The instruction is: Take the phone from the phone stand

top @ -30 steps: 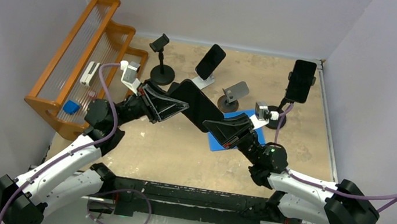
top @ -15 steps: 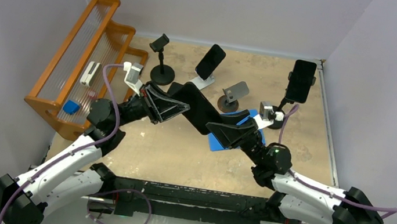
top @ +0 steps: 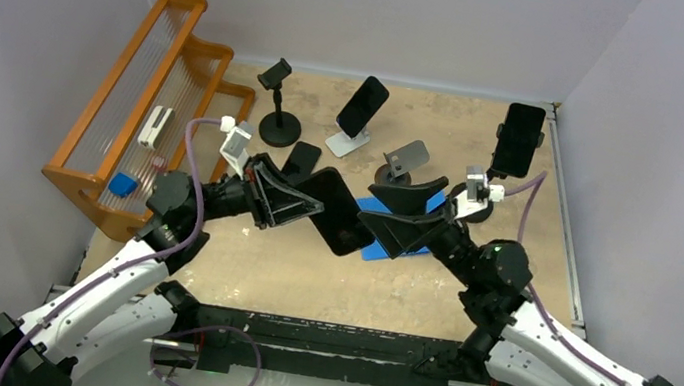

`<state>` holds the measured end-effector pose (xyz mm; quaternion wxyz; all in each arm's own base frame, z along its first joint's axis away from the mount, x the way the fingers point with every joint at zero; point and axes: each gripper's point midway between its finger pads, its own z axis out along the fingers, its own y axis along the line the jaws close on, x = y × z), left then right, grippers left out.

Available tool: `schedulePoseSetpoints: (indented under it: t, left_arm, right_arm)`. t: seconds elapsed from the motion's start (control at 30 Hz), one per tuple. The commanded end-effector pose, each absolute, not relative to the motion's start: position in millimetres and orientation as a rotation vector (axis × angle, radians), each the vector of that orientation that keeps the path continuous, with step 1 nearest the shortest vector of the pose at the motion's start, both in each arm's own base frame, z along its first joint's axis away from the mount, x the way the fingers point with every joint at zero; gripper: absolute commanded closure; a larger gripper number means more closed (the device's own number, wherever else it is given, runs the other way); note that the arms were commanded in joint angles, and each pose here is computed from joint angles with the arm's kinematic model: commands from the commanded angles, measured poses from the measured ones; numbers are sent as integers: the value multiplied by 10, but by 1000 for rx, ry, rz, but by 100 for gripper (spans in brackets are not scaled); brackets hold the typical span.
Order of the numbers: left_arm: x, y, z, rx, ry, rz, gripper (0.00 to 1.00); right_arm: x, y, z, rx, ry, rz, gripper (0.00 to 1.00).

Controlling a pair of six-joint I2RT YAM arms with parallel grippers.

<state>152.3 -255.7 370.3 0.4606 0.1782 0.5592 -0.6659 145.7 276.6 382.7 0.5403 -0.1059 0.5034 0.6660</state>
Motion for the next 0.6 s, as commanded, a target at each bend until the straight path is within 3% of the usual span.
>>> schedulePoseSetpoints:
  t: [0.0, 0.3, 0.57]
  left_arm:
    - [1168, -2513, 3938, 681, 1262, -1620, 100]
    - [717, -2450, 3774, 1028, 1230, -1632, 100]
    - [696, -2447, 3765, 1109, 1244, -1597, 100]
  right_arm:
    - [1472, 2679, 3815, -379, 1308, 1364, 11]
    - [1009, 2641, 3572, -755, 1317, 1328, 17]
    - [649, 2739, 3460, -946, 1224, 1494, 21]
